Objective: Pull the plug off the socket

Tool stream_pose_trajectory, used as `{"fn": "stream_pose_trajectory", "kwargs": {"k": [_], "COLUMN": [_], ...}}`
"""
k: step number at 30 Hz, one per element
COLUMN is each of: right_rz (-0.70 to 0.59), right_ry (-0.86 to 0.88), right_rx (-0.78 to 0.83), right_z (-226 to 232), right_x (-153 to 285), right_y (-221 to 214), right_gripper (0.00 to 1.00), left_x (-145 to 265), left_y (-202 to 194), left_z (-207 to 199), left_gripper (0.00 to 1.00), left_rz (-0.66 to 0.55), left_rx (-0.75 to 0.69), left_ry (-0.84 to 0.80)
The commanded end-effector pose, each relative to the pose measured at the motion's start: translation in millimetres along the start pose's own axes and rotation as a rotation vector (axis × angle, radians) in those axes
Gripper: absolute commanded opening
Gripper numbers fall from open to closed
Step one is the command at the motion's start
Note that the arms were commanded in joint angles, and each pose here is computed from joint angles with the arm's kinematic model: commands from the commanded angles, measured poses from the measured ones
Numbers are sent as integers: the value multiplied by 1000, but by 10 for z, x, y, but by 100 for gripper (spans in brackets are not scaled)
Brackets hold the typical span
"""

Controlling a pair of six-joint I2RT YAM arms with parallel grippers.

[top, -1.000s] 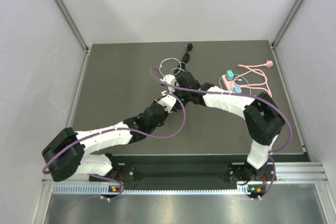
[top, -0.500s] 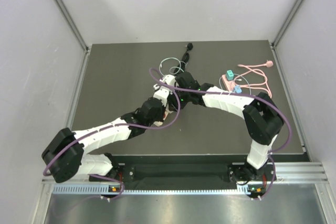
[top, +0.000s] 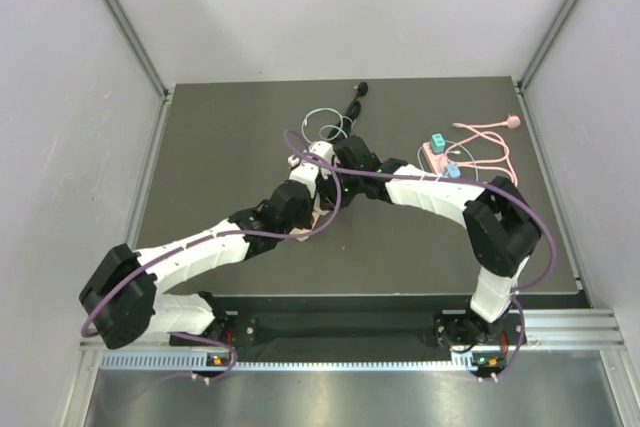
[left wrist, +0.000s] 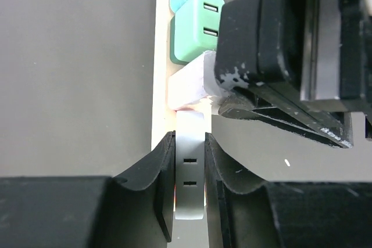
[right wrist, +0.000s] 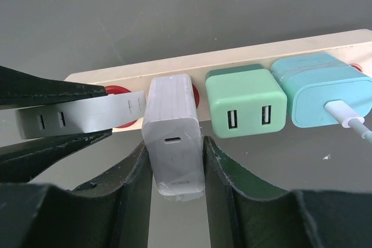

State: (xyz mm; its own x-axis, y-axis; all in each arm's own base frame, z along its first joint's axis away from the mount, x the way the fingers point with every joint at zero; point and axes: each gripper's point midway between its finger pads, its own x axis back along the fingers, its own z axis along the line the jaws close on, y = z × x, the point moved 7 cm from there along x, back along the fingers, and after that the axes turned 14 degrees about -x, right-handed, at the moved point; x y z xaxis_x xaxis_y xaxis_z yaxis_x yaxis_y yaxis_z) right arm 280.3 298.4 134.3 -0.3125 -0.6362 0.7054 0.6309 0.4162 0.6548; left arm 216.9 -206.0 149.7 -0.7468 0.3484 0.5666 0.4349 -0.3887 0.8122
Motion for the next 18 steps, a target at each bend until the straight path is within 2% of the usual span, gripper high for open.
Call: {"fn": "stream_pose_trajectory", "kwargs": {"k": [1, 2, 5, 7, 14, 18], "right_rz": [-20, -15, -11, -13, -42, -37], "right_ry": [-422, -424, -429, -436, -461, -383], "right_rx": [-54, -53, -47, -43, 3, 26], "right_z": [-719, -724, -729, -744, -760, -679], "right_x": [-109, -115, -125, -124, -38, 28], "right_y": [-89, -99, -105, -99, -20, 31], "right_gripper": [0, 0, 0, 0, 0, 0], "left_x": [380, 365, 357, 360, 340, 338], "left_y": [560, 504, 431, 390, 358, 284], "left_z": [-175, -151, -162, -216, -333, -336], "left_gripper": [0, 0, 0, 0, 0, 0], "left_rz": [-230, -237, -238, -232, -258, -252], "left_rx": [31, -57, -180, -206, -32, 72], "left_ry": [-145, -124, -94, -115, -171, -159]}}
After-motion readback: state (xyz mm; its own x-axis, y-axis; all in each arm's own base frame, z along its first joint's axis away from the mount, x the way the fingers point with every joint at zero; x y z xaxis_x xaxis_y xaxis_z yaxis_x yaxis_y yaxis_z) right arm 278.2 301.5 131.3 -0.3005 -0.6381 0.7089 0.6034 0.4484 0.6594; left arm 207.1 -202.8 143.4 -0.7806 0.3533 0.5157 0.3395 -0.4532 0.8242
